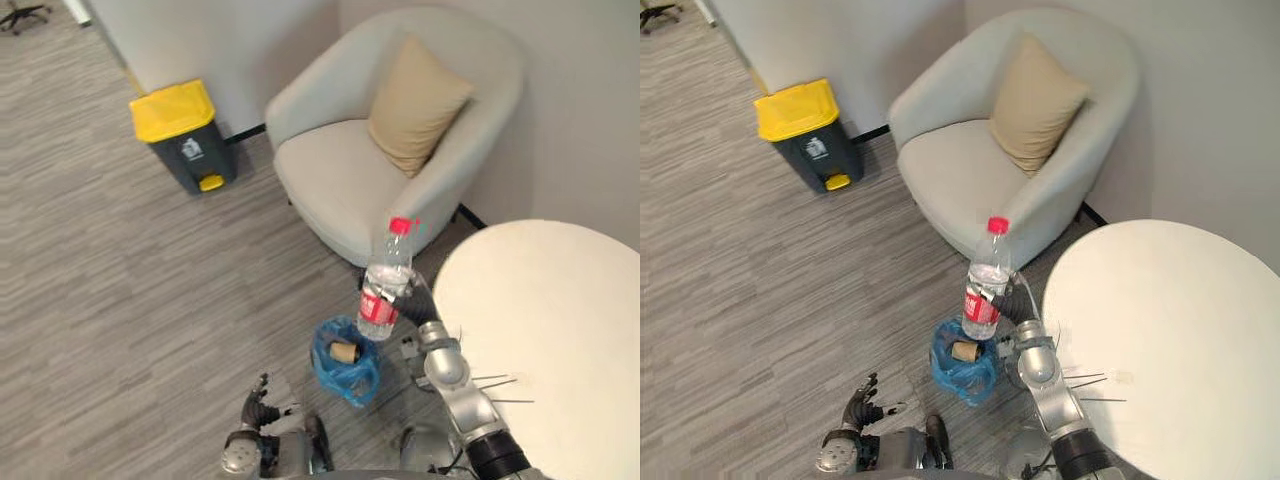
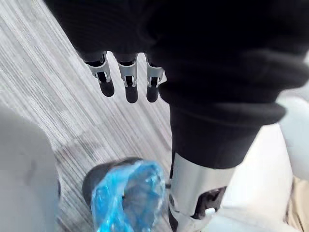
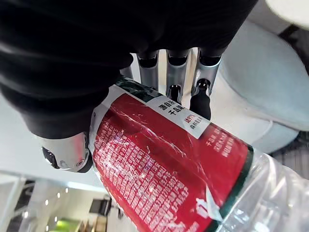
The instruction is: Gather rubbish on tea table into small bin, then transfer packed bag to large trash can.
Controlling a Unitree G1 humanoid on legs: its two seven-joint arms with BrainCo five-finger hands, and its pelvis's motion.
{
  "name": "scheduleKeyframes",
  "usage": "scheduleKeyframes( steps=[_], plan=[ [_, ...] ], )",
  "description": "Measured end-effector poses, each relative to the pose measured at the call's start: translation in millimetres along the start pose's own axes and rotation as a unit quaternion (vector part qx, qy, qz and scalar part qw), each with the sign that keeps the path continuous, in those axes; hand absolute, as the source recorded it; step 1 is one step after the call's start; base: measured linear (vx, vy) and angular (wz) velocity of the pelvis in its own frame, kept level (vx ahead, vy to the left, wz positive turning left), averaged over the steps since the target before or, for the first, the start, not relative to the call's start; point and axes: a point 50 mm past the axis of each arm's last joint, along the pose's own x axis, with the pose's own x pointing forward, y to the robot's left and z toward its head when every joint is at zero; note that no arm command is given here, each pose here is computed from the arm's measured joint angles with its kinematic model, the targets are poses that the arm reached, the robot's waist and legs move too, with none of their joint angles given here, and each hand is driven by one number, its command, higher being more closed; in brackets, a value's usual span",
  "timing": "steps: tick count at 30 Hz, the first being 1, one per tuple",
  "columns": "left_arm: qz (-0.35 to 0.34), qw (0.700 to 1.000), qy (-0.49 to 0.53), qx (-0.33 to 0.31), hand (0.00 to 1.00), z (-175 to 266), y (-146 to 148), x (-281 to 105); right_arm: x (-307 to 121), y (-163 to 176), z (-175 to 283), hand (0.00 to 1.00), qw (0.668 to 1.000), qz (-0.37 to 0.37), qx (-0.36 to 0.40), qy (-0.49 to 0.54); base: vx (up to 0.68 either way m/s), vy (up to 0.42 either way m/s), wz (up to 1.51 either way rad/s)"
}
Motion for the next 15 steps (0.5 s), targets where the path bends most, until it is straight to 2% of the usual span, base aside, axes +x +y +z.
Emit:
scheduleKeyframes(
  steps=[4, 6, 11, 15],
  plan=[
    [0.015, 1.000, -0.025, -0.004, 0.00, 16, 8, 10, 17, 0, 8, 1.00, 0.998, 0.029, -0.042, -0.025, 0.10, -0.127, 1.09],
    [0.013, 0.999, -0.044, -0.021, 0.00, 30, 1, 15, 41, -6, 21, 1.00, 0.992, 0.044, -0.101, -0.054, 0.02, -0.087, 0.36],
    [0.023, 0.992, -0.101, -0.071, 0.00, 73, -6, 29, 66, -22, 35, 1.00, 0.987, 0.010, -0.144, -0.070, -0.09, -0.057, 0.30],
    [0.035, 0.978, -0.168, -0.120, 0.00, 125, -10, 39, 86, -31, 68, 1.00, 0.979, -0.039, -0.160, -0.123, -0.19, -0.033, 0.16]
  ],
)
